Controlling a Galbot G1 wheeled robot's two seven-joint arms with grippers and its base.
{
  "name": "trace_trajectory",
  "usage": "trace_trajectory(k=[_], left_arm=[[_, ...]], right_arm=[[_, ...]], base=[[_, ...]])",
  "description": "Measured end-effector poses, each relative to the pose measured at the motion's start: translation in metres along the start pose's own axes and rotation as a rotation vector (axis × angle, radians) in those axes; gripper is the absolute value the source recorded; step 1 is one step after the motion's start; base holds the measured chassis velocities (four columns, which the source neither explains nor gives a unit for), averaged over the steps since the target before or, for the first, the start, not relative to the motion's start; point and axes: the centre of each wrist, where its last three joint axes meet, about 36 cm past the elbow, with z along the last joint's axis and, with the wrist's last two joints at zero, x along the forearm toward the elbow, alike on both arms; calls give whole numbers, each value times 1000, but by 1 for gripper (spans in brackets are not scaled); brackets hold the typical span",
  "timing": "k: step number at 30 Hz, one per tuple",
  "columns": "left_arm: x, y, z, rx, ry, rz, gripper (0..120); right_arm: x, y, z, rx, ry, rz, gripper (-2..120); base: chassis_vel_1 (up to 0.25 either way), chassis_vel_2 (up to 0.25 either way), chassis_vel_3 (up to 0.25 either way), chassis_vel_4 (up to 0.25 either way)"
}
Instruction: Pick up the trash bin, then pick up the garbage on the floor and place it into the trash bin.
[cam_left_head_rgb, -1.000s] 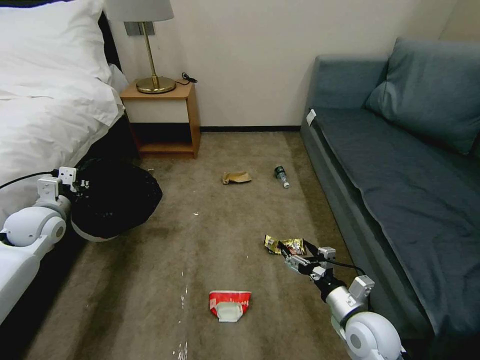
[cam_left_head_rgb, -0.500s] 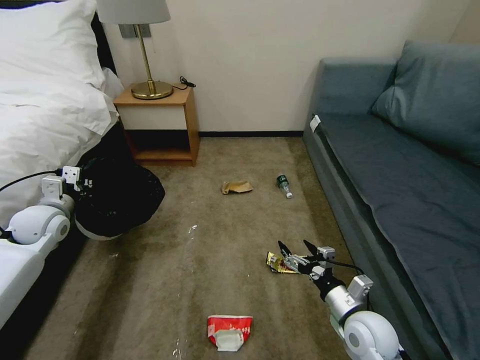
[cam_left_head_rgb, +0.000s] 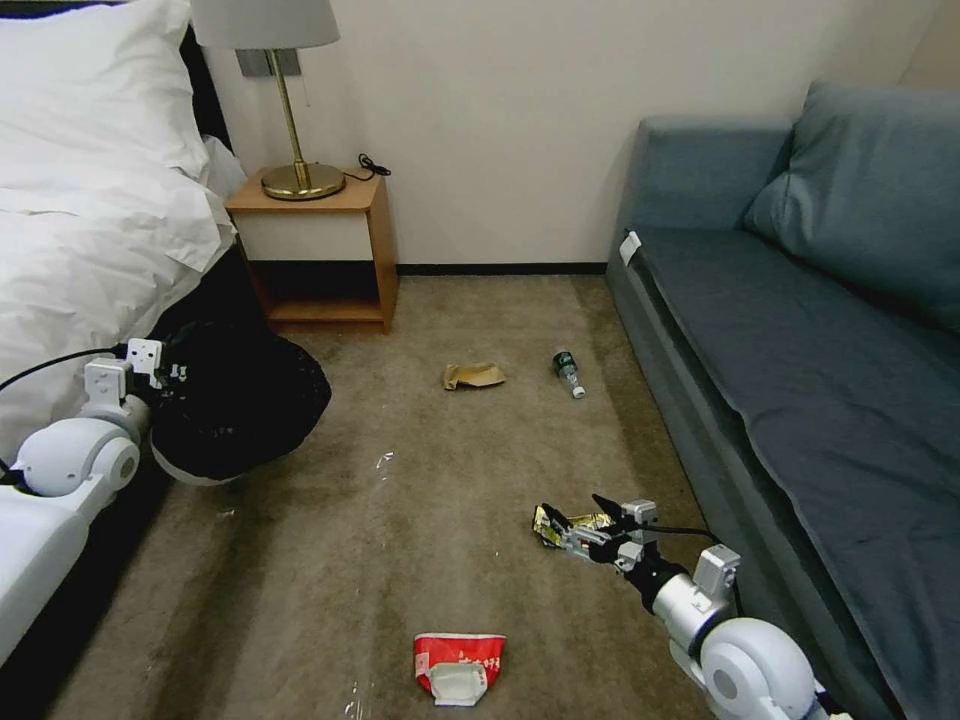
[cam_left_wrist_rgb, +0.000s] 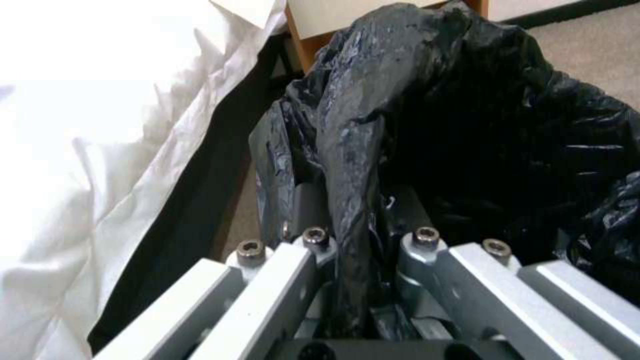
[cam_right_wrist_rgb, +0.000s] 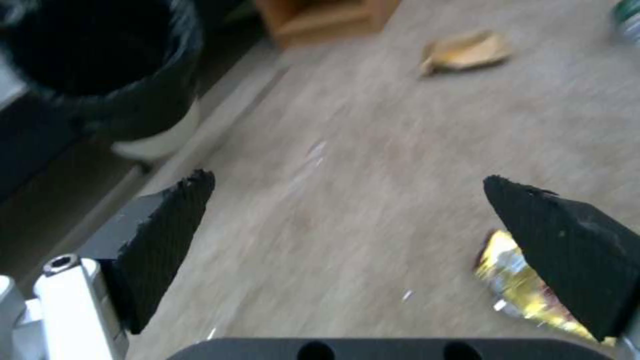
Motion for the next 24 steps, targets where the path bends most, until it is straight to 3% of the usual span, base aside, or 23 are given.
trace_trajectory(k=[3, 12, 14, 24], left_arm=[[6, -2, 5, -14, 4, 14, 5], [13, -12, 0, -19, -9, 37, 5], [14, -16, 2, -15, -6, 41, 5], [15, -23, 13, -2, 12, 59, 5]], right_arm=[[-6, 8, -2, -25, 78, -55, 100], [-28, 33, 14, -61, 218, -160, 100], [-50, 46, 19, -79, 255, -211, 100], [-86, 62, 35, -54, 346, -294, 100]], base=[[0, 0, 0, 0], [0, 0, 0, 0], [0, 0, 0, 0], [0, 0, 0, 0]])
